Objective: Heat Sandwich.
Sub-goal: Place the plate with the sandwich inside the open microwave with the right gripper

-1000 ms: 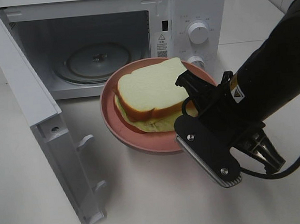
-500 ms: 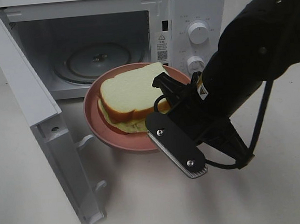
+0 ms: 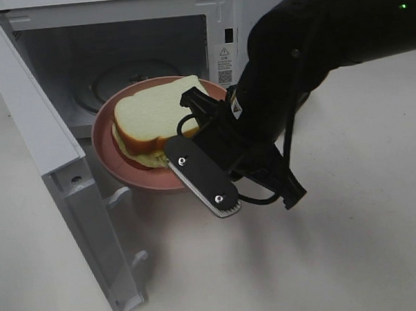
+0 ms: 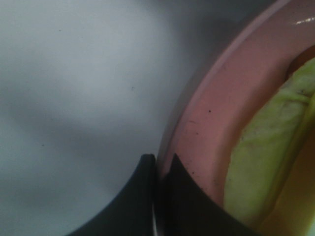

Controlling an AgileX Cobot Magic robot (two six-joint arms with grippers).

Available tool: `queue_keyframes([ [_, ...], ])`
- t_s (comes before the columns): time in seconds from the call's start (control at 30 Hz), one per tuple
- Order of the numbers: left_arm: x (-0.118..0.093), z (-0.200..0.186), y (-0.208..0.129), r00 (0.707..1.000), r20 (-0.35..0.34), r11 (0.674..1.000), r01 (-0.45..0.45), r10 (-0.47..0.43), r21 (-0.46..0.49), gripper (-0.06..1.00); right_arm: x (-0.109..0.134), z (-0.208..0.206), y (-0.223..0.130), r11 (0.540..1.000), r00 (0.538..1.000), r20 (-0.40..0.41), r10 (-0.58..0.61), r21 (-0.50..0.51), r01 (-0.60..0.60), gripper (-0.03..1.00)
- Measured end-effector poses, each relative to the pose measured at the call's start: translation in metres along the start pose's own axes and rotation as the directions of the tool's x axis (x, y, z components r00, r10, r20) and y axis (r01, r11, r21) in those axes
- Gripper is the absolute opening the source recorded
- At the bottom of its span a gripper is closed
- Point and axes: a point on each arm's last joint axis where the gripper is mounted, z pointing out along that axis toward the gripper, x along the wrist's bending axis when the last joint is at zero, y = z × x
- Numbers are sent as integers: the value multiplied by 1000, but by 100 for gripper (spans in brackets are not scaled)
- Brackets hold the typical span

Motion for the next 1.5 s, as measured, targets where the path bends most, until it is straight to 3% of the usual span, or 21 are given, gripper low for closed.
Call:
queue_keyframes([
  [0.5, 0, 0, 0, 1000, 0, 1000, 0, 0, 0, 58, -30, 17, 3, 1000, 999, -34, 22, -8, -22, 3],
  [1.5, 0, 0, 0, 1000, 0, 1000, 0, 0, 0, 58, -90, 39, 3, 995, 995, -20, 101, 25, -100, 3],
])
